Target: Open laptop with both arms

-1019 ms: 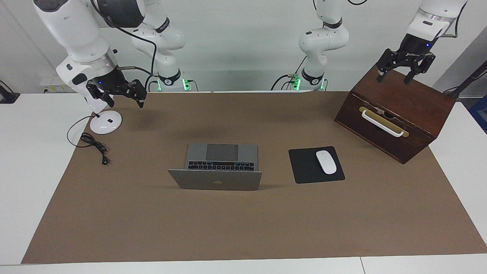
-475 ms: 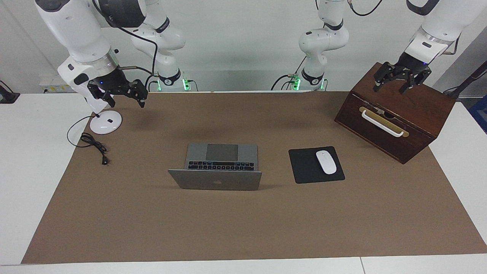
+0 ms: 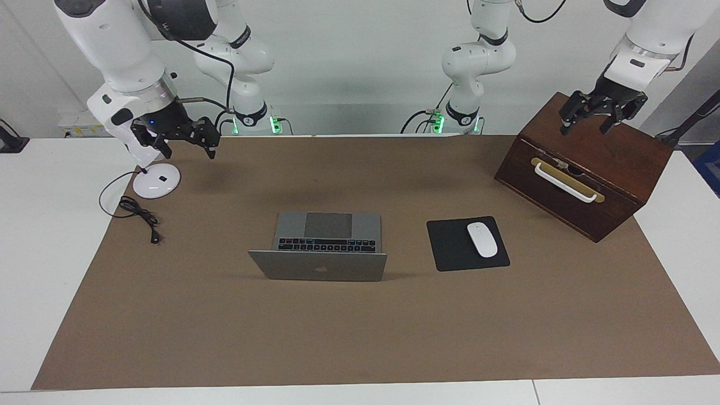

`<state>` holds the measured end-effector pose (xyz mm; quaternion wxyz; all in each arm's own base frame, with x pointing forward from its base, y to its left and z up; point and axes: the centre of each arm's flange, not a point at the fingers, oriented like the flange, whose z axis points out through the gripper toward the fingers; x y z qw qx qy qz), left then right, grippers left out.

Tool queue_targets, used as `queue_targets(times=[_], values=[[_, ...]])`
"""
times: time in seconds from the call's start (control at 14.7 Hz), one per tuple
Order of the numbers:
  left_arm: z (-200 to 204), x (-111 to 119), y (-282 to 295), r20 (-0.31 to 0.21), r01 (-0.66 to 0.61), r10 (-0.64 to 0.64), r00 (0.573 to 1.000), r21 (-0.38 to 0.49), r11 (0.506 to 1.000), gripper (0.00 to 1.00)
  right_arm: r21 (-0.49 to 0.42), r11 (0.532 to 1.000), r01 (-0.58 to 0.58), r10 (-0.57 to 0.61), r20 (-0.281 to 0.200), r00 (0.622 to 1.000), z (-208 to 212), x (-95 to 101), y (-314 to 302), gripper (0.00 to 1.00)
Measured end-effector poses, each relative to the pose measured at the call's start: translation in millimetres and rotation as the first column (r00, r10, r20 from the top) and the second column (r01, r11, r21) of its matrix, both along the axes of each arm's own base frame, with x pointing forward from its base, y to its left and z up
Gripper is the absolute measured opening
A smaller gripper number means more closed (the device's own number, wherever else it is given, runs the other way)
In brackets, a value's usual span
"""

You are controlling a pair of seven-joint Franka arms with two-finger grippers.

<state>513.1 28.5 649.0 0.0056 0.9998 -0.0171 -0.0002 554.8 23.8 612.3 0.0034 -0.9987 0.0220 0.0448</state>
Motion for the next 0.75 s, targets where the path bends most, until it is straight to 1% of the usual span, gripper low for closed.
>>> queue_targets(times=[0.75], values=[[0.5,0.3,-4.4,0.001,0.006,-0.006,1.0,0.0,1.0,1.0,0.0,1.0,-0.001,0.001,0.0,1.0,0.0,0.0,0.3,1.0]])
